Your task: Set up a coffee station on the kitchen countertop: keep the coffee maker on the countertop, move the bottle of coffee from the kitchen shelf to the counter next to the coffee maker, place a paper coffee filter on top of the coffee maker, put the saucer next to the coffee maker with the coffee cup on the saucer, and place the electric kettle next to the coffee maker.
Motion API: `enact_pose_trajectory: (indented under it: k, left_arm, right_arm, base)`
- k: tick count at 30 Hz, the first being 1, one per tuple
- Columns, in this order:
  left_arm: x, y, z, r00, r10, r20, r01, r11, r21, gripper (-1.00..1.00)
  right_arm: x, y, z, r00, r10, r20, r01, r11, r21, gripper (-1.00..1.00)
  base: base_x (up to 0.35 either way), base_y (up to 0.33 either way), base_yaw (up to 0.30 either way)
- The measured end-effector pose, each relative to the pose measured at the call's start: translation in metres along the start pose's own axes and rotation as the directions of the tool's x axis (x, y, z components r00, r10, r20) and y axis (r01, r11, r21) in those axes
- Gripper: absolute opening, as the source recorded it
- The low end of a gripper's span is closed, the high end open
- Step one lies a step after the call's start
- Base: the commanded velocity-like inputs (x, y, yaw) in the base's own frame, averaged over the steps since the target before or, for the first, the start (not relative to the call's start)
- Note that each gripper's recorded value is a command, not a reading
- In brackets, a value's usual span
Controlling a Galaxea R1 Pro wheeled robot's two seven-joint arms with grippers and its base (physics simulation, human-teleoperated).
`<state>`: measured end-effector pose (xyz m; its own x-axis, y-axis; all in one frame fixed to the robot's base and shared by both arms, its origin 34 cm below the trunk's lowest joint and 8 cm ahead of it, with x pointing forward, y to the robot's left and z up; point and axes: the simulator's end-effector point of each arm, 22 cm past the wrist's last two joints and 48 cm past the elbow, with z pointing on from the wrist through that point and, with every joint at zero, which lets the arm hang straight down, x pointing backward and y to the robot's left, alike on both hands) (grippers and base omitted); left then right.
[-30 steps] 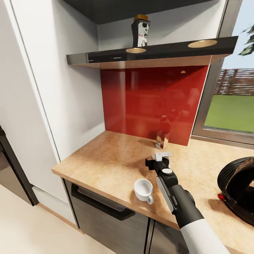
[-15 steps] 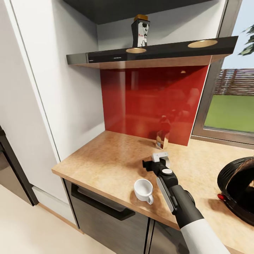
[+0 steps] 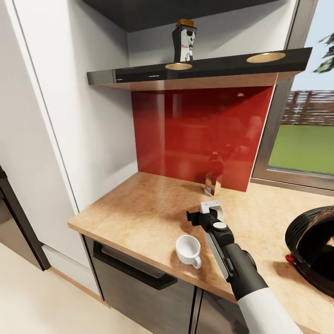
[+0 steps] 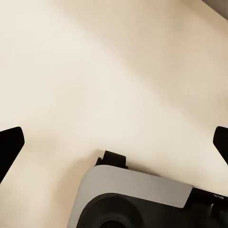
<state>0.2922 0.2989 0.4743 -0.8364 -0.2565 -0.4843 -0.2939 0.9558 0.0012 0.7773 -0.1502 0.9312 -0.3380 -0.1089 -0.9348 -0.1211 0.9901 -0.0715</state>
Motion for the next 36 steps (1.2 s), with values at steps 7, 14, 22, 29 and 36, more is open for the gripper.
enact_pose_trajectory:
  k: [7,14,22,29,36]
  left_arm:
    - [-0.002,0.0,0.0,1.0,0.0,0.004,0.0,1.0,0.0,1.0]
    - [-0.003,0.0,0.0,1.0,0.0,0.007,0.0,1.0,0.0,1.0]
    - [-0.004,0.0,0.0,1.0,0.0,0.008,0.0,1.0,0.0,1.0]
    - [-0.004,0.0,0.0,1.0,0.0,0.008,0.0,1.0,0.0,1.0]
    - [-0.004,0.0,0.0,1.0,0.0,0.008,0.0,1.0,0.0,1.0]
  right_arm:
    - [0.011,0.0,0.003,1.0,-0.002,-0.025,0.002,1.0,-0.001,1.0]
    - [0.015,0.001,0.004,0.999,-0.003,-0.034,0.002,1.0,-0.004,1.0]
    - [0.016,0.002,0.005,0.999,-0.001,-0.037,0.001,1.0,-0.005,1.0]
    - [0.016,0.002,0.004,0.999,-0.001,-0.037,0.001,1.0,-0.006,1.0]
    - [0.016,0.002,0.005,0.999,-0.001,-0.037,0.0,1.0,-0.007,1.0]
  base:
    - [0.0,-0.012,0.0]
    - [0.0,-0.001,0.0]
    - [0.024,-0.017,0.0]
    - [0.04,-0.025,0.0]
    - [0.009,-0.006,0.0]
